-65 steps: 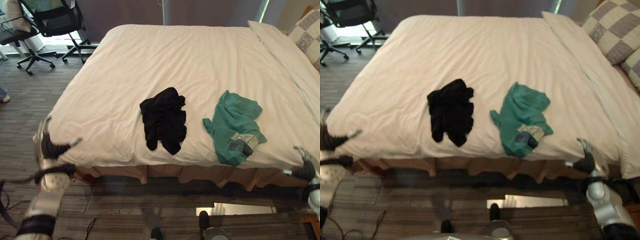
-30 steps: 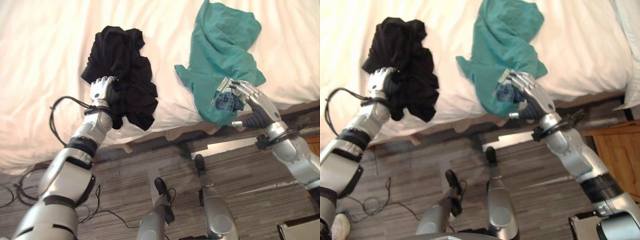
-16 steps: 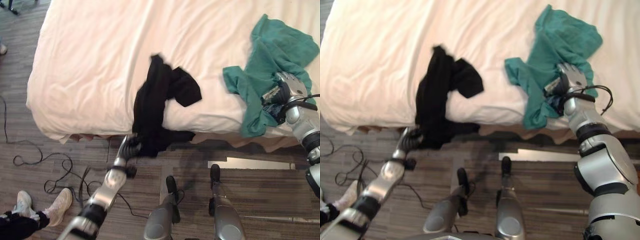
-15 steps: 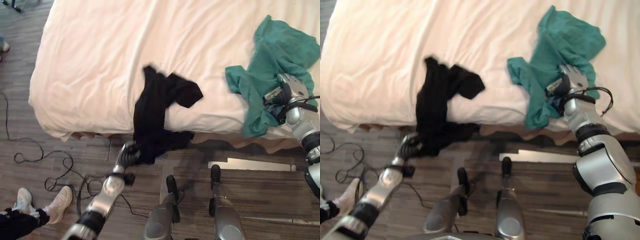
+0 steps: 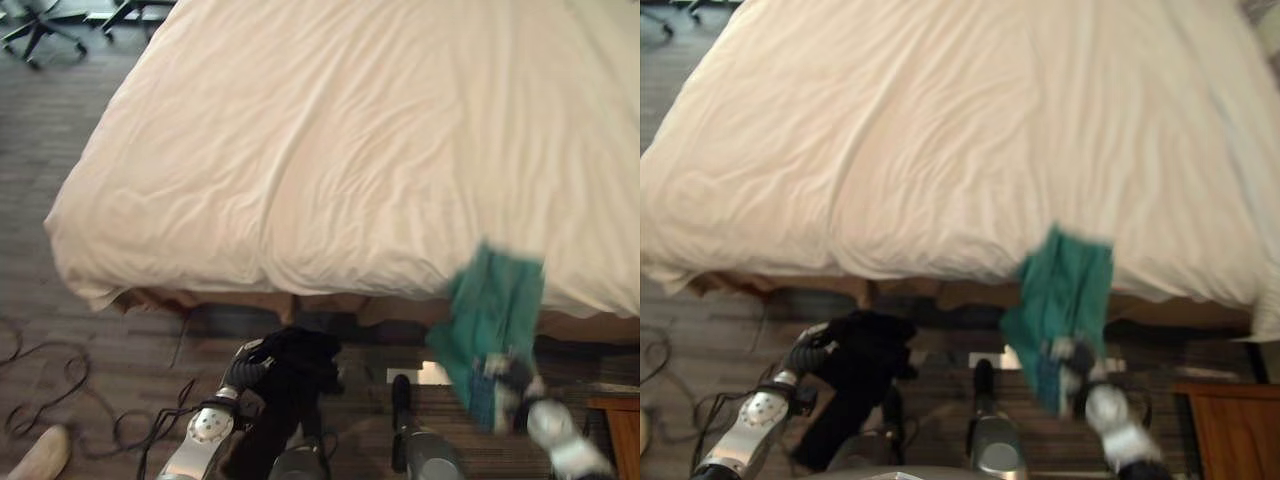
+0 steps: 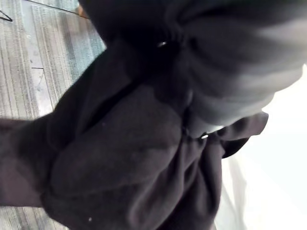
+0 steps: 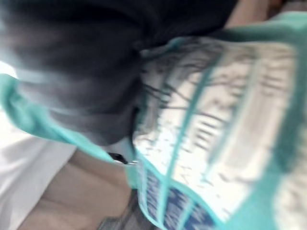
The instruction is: Tidy up the quilt and then pick up the clothes from the bed and put them into the laundry hamper.
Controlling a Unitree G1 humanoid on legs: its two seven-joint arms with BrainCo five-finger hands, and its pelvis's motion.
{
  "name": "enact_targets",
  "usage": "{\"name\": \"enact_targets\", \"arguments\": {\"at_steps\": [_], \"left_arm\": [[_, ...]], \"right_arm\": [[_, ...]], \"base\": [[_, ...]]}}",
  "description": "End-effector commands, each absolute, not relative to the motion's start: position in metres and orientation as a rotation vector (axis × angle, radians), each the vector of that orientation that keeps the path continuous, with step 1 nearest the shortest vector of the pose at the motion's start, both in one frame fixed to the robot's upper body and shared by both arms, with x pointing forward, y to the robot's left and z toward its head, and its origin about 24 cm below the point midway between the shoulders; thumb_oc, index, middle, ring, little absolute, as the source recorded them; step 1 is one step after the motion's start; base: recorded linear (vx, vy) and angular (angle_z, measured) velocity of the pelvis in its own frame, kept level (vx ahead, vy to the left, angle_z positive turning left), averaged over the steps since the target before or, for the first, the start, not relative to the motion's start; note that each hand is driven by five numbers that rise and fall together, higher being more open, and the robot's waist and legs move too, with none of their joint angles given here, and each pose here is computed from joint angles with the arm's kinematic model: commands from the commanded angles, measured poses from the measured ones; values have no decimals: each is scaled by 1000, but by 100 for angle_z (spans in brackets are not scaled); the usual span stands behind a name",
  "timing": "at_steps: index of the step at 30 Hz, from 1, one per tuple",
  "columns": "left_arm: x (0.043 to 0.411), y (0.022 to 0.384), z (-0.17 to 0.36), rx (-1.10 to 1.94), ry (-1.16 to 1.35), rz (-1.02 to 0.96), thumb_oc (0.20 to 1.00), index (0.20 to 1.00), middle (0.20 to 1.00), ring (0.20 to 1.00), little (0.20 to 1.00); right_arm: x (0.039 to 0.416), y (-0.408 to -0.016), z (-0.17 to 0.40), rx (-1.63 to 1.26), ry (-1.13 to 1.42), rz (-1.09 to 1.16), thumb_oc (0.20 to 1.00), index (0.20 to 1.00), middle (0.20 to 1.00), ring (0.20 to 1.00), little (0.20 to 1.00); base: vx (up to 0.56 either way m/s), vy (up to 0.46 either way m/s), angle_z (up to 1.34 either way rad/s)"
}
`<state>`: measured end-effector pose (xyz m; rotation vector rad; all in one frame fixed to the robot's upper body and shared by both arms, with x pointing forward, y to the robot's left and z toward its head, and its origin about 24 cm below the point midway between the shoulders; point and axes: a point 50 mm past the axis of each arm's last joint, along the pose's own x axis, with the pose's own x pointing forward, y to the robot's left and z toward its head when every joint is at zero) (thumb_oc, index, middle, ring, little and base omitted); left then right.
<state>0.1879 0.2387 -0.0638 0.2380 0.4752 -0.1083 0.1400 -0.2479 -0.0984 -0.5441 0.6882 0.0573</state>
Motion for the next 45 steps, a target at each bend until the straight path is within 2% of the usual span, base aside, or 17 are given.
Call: {"name": "enact_targets", "arguments": {"at_steps": [1, 5, 10, 11, 14, 16, 19, 25, 31, 38, 39, 45], "left_arm": [[204, 239, -47, 259, 369, -98, 200, 200, 200, 200, 200], [207, 242, -55, 224, 397, -4, 200, 200, 200, 200, 200], [209, 238, -60, 187, 404, 56, 200, 200, 200, 200, 200], [209, 238, -60, 187, 404, 56, 200, 200, 200, 200, 200], [218, 226, -56, 56, 348, 134, 200, 200, 200, 200, 200], [219, 218, -59, 13, 358, 147, 200, 200, 200, 200, 200], [207, 225, -71, -5, 426, 194, 200, 200, 200, 200, 200], [163, 231, -107, 61, 646, 242, 200, 200, 200, 200, 200], [174, 240, -101, 140, 623, 229, 200, 200, 200, 200, 200], [197, 237, -90, 178, 558, 206, 200, 200, 200, 200, 200], [192, 209, -89, 23, 562, 112, 200, 200, 200, 200, 200], [200, 216, -82, 40, 534, 131, 200, 200, 200, 200, 200]], "right_arm": [[159, -246, -89, -494, 615, 135, 200, 200, 200, 200, 200], [159, -221, -93, -380, 602, 183, 200, 200, 200, 200, 200], [204, -193, -72, -396, 446, 242, 200, 200, 200, 200, 200], [204, -193, -72, -396, 446, 242, 200, 200, 200, 200, 200], [243, -198, -45, -471, 325, 178, 200, 200, 200, 200, 200], [246, -212, -41, -473, 324, 89, 200, 200, 200, 200, 200], [243, -216, -43, -409, 335, 13, 200, 200, 200, 200, 200], [203, -233, -70, -329, 479, -92, 200, 200, 200, 200, 200], [197, -231, -79, -321, 524, -102, 200, 200, 200, 200, 200], [189, -235, -82, -278, 527, -153, 200, 200, 200, 200, 200], [155, -230, -98, -292, 680, -83, 200, 200, 200, 200, 200], [166, -229, -92, -302, 645, -63, 200, 200, 200, 200, 200]], "base": [[-51, 18, -10], [-98, -8, 2], [-101, -110, 75], [-170, -184, 101], [-235, -113, 85], [-268, 45, 188], [-161, 94, 232], [2, 209, 164], [62, 274, 137], [89, -35, 93], [73, -52, 55], [24, -71, 5]]}}
